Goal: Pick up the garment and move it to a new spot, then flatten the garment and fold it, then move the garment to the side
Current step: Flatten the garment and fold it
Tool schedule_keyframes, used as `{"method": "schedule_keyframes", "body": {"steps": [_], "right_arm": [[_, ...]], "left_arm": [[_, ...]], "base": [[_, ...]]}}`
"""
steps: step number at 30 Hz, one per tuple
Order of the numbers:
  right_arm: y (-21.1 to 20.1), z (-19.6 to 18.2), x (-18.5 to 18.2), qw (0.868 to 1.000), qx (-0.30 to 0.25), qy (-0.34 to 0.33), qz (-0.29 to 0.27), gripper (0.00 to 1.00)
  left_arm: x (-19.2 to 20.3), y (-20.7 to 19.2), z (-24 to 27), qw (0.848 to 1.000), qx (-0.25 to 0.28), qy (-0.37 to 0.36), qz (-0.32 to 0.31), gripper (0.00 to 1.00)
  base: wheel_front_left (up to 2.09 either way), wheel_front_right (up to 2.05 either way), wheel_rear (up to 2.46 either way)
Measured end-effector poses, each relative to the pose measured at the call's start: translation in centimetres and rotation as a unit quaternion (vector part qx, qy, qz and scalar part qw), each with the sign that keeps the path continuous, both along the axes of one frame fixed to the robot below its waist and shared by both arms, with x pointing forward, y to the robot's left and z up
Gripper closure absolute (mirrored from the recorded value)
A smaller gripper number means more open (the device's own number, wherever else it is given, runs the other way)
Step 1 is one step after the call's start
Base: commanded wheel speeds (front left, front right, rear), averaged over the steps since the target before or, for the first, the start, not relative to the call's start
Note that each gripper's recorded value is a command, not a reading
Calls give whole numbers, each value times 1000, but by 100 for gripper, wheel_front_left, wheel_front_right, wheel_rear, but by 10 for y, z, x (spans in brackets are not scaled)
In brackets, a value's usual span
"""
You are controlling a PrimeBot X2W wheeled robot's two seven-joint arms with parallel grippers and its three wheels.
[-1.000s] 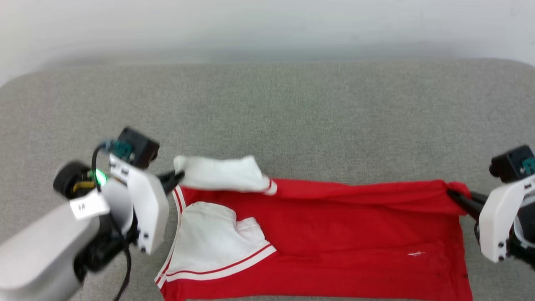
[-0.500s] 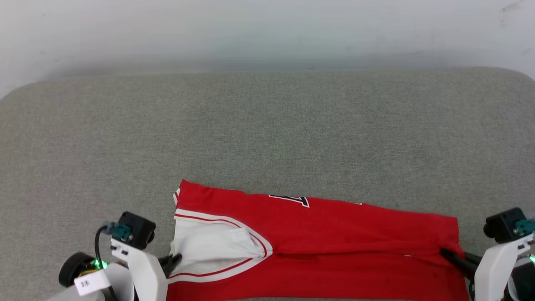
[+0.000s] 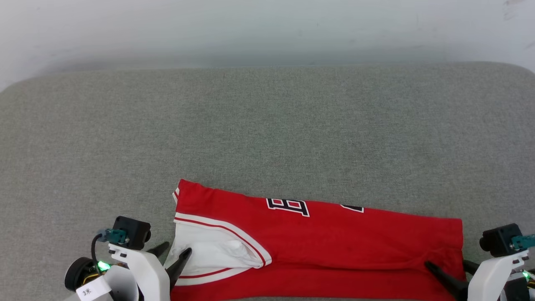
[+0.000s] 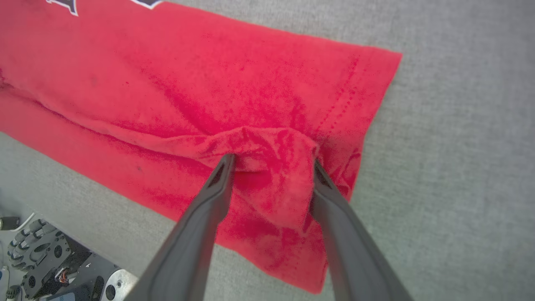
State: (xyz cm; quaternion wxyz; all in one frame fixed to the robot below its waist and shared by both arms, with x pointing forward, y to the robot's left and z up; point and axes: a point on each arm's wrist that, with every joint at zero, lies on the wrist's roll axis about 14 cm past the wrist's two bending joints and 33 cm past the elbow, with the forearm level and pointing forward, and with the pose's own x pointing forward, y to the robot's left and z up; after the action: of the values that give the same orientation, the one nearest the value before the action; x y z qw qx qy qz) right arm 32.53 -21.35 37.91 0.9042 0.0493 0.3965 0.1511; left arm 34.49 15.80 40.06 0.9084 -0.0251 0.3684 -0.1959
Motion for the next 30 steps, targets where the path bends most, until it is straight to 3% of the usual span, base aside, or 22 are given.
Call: {"method": "schedule_keyframes", "body": {"steps": [6, 12, 14, 15, 17, 22, 30], "right_arm": [[-1, 52, 25, 995, 30, -93, -10, 0], [-23, 83, 35, 992, 17, -124, -21, 0], [-31, 85, 36, 993, 18, -113, -31, 0], [-40, 71, 27, 996, 38, -56, -55, 0], [-48, 61, 22, 997, 35, -20, -62, 0], [-49, 44, 19, 996, 48, 31, -72, 0], [-35, 14, 13, 991, 61, 93, -70, 0]], "left_arm": [[21, 10, 39, 990, -8, -130, 50, 0], [35, 26, 77, 965, 2, -242, 103, 0], [37, 30, 83, 957, 8, -264, 118, 0], [42, 37, 93, 945, 20, -295, 138, 0], [43, 40, 96, 939, 26, -307, 153, 0], [47, 50, 114, 914, 40, -356, 191, 0], [35, 61, 109, 898, 63, -377, 220, 0]], "base": [[0, 0, 0], [0, 0, 0], [0, 0, 0], [0, 0, 0], [0, 0, 0], [0, 0, 0], [0, 0, 0]]}}
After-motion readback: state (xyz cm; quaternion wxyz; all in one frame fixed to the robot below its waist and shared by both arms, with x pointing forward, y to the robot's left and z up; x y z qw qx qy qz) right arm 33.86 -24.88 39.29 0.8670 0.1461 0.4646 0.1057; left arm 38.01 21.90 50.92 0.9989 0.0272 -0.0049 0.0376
